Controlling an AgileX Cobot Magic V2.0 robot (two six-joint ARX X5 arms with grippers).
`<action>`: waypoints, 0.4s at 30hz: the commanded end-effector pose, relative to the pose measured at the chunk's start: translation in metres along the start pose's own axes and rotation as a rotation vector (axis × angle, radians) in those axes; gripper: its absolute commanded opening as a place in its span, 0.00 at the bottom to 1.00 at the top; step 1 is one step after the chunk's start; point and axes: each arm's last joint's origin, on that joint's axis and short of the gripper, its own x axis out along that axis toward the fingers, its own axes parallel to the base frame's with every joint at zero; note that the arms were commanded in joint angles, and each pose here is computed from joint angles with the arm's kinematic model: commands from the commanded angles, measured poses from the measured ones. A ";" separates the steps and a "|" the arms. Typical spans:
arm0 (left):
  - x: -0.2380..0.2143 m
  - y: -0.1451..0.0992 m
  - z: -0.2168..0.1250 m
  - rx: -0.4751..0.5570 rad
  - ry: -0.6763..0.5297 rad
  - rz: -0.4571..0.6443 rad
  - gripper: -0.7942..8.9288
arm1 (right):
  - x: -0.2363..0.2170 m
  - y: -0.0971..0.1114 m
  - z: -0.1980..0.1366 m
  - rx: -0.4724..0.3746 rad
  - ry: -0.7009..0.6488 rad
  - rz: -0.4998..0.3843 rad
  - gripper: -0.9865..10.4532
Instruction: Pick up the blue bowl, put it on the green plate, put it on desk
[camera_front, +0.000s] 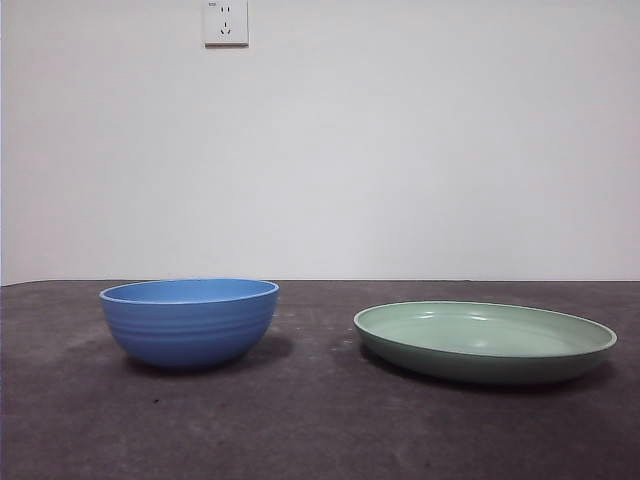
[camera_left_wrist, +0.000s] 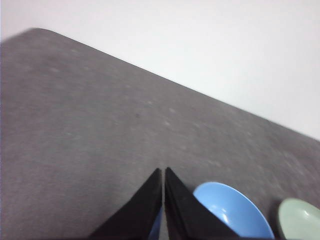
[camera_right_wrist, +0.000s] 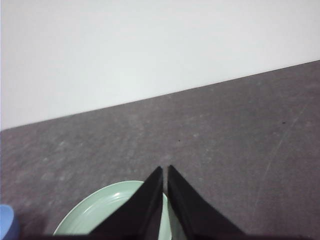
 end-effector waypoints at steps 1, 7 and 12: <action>0.000 -0.009 0.019 0.079 0.046 -0.039 0.09 | -0.001 0.008 0.020 -0.062 0.049 0.020 0.09; 0.011 -0.022 0.045 0.161 0.210 -0.130 0.09 | 0.010 0.020 0.054 -0.121 0.243 0.109 0.09; 0.022 -0.031 0.059 0.178 0.356 -0.252 0.09 | 0.026 0.027 0.072 -0.137 0.419 0.203 0.09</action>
